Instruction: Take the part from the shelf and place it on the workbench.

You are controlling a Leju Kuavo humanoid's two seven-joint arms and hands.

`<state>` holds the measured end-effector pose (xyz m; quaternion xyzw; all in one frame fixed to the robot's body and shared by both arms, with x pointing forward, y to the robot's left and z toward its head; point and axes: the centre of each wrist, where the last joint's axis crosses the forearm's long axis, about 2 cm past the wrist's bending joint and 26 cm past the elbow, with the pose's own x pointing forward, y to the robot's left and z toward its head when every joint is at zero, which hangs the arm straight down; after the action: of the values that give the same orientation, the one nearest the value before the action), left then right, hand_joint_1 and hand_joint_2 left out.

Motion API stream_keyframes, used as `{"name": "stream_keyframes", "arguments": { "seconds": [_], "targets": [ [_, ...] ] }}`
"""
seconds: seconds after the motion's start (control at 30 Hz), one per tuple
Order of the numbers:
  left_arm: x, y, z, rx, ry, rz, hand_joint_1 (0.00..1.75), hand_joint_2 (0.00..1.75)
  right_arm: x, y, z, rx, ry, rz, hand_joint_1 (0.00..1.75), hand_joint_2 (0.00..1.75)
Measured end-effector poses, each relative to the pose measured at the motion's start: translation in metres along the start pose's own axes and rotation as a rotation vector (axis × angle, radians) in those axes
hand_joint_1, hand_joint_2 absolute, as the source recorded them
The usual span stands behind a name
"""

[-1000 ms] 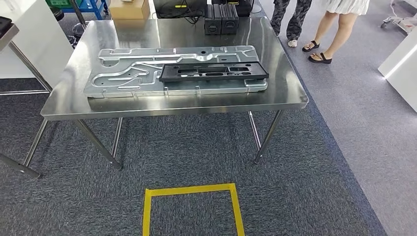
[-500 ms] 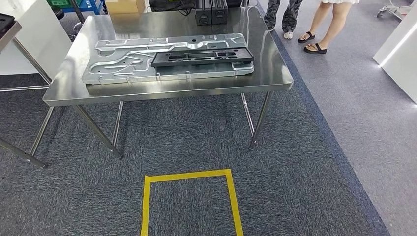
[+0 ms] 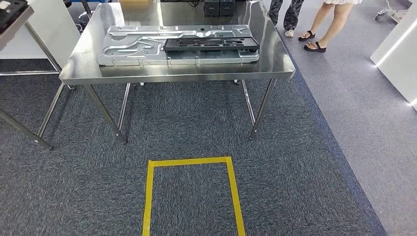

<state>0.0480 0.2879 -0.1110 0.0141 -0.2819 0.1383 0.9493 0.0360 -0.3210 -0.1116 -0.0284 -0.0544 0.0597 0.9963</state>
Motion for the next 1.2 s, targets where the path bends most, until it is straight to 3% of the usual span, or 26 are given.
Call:
{"name": "stream_keyframes", "arguments": {
  "seconds": [1.2],
  "targets": [
    [0.0051, 0.0052, -0.0024, 0.009, 0.008, -0.013, 0.00, 0.00, 0.0077, -0.0006, -0.0001, 0.014, -0.022, 0.009, 0.00, 0.00]
  ]
}}
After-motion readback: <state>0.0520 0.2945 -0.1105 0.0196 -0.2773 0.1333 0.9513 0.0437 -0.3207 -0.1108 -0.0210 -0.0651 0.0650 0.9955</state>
